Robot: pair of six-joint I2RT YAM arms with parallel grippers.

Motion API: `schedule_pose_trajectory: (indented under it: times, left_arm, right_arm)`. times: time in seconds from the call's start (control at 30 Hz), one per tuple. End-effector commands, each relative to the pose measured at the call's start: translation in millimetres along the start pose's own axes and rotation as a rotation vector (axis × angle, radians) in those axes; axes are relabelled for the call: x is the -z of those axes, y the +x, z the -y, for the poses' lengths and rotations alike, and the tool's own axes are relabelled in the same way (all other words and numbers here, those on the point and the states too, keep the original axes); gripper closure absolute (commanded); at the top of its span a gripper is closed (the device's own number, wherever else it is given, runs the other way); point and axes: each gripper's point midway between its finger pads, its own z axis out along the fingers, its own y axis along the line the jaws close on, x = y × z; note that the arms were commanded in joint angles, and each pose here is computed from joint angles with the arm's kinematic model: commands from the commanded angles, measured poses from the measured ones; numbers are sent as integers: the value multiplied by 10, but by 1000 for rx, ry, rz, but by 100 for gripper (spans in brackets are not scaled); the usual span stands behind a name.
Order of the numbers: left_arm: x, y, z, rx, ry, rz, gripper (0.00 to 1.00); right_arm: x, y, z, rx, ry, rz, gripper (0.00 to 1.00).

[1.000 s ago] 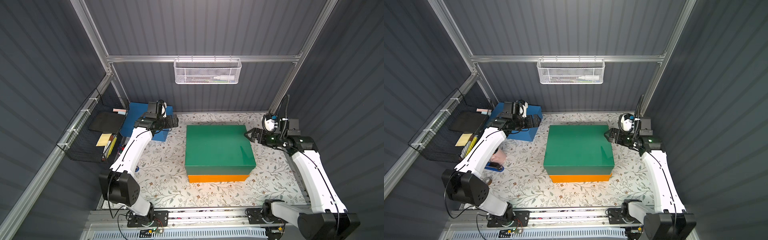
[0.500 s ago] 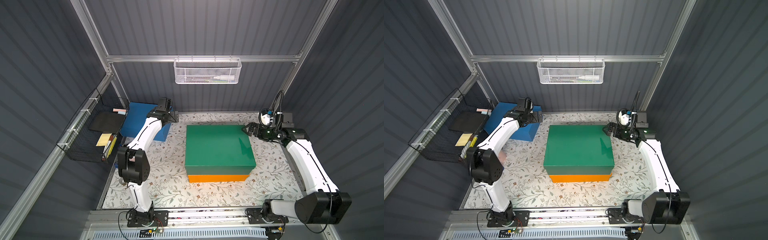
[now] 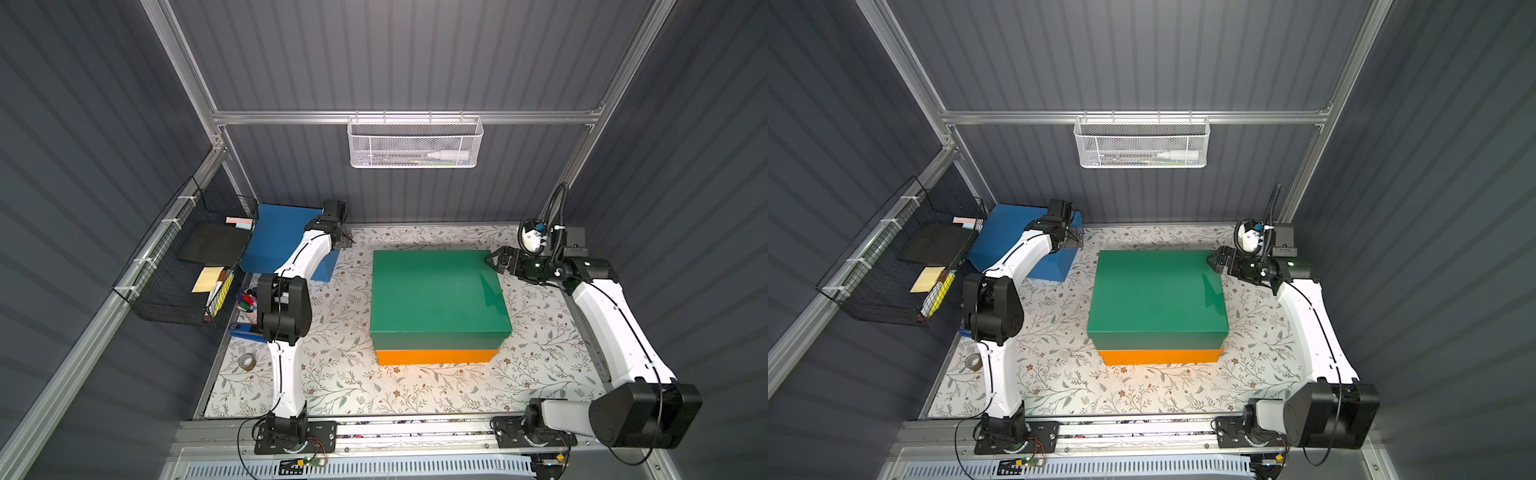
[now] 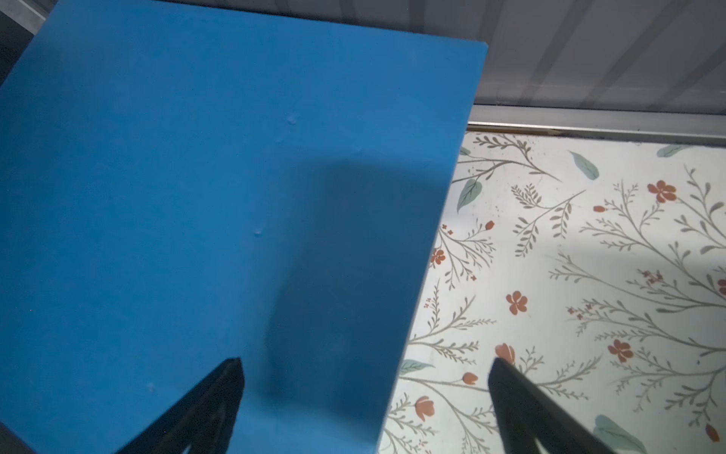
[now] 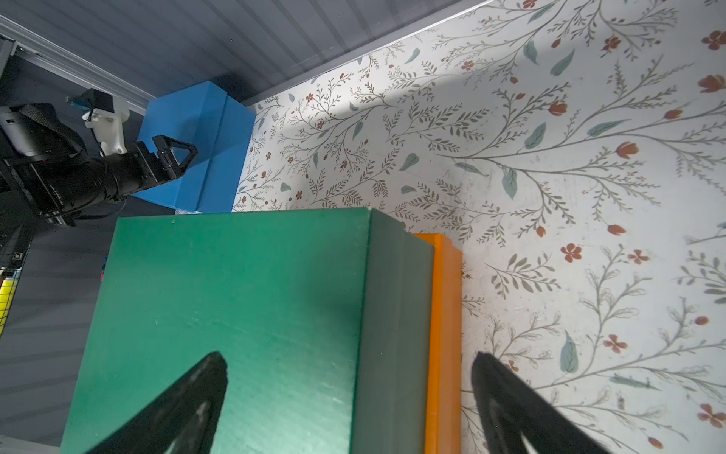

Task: Stack the shoeboxes
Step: Move the shoebox to the center of the board.

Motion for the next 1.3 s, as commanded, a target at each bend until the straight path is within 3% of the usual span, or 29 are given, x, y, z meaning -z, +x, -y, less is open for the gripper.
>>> schedule_pose_trajectory:
  times: [0.0,0.2,0.5,0.83,1.03,1.13,1.27]
  left_arm:
    - [-169,122,88,6,35,-39,0]
    - [-156,375,355,-5,176,-99,1]
    - [11,566,1054,-93,365,-156,1]
    - [639,157,1963,-48,619,-64,0]
    - [1111,-356,1828,-15,624,76,0]
    - [1214,-571,1477,3,524,128,1]
    - [1102,-786,687,117,435,146,0]
  right_arm:
    - [-45,-8,34,8,-3,-1,1]
    - [-63,-35,59,2,-1,-1,1]
    - [-74,-46,85,-5,-3,0,1]
    - [-25,-89,95,-8,-4,14,1]
    - [-10,-107,97,-5,-4,19,1]
    - [-35,-144,100,-5,-11,27,1]
    - [-121,-295,83,-10,-41,38,1]
